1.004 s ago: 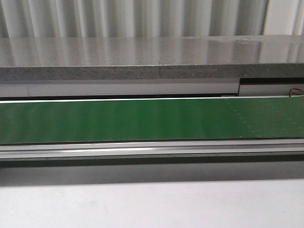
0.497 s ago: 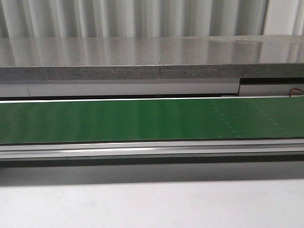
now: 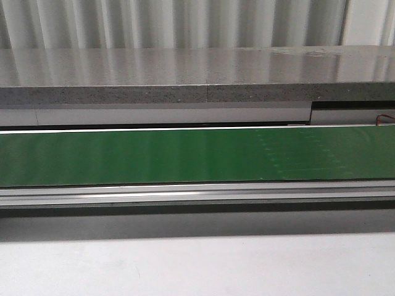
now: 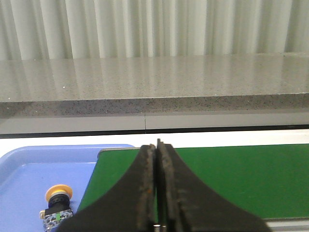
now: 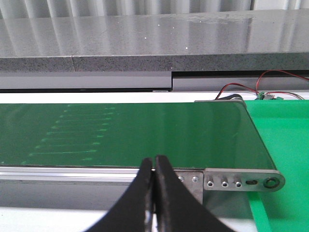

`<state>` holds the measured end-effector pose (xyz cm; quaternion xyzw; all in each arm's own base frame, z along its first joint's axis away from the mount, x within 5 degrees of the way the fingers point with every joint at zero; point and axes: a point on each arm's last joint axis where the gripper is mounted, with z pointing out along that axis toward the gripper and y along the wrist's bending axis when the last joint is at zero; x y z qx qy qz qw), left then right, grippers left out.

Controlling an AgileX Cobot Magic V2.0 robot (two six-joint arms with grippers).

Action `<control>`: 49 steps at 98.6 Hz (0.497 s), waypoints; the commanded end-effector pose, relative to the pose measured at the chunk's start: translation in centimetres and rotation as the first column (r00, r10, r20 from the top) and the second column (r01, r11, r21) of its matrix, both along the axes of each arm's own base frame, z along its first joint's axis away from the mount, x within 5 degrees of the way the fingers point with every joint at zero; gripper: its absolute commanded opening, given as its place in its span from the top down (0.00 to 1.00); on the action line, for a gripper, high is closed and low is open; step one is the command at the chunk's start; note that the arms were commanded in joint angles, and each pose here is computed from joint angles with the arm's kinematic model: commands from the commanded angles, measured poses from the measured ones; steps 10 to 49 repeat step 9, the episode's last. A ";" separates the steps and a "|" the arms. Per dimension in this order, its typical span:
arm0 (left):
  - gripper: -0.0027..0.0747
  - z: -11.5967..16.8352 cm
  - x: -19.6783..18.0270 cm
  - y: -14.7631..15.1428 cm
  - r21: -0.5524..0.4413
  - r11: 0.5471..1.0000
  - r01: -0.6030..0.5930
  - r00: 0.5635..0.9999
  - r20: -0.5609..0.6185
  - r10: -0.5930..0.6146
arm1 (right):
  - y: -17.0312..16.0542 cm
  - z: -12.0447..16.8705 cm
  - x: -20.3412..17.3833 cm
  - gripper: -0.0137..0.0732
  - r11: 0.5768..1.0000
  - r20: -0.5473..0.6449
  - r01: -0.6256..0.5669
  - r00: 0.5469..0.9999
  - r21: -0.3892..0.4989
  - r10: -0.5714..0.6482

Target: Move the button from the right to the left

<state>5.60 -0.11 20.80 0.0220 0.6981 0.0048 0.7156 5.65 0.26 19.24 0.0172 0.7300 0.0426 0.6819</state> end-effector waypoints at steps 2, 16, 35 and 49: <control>0.99 0.1 -0.2 -0.1 -0.011 1.000 0.010 0.996 0.093 -0.009 | 0.0 1.4 -0.2 0.92 1.000 0.111 0.004 0.994 -0.006 -0.003; 0.99 0.1 -0.2 -0.1 -0.011 1.000 0.010 0.996 0.093 -0.009 | 0.0 1.4 -0.2 0.92 1.000 0.111 0.004 0.994 -0.006 -0.003; 0.99 0.1 -0.2 -0.1 -0.011 1.000 0.010 0.996 0.093 -0.009 | 0.0 1.4 -0.2 0.92 1.000 0.111 0.004 0.994 -0.006 -0.003; 0.99 0.1 -0.2 -0.1 -0.011 1.000 0.010 0.996 0.093 -0.009 | 0.0 1.4 -0.2 0.92 1.000 0.111 0.004 0.994 -0.006 -0.003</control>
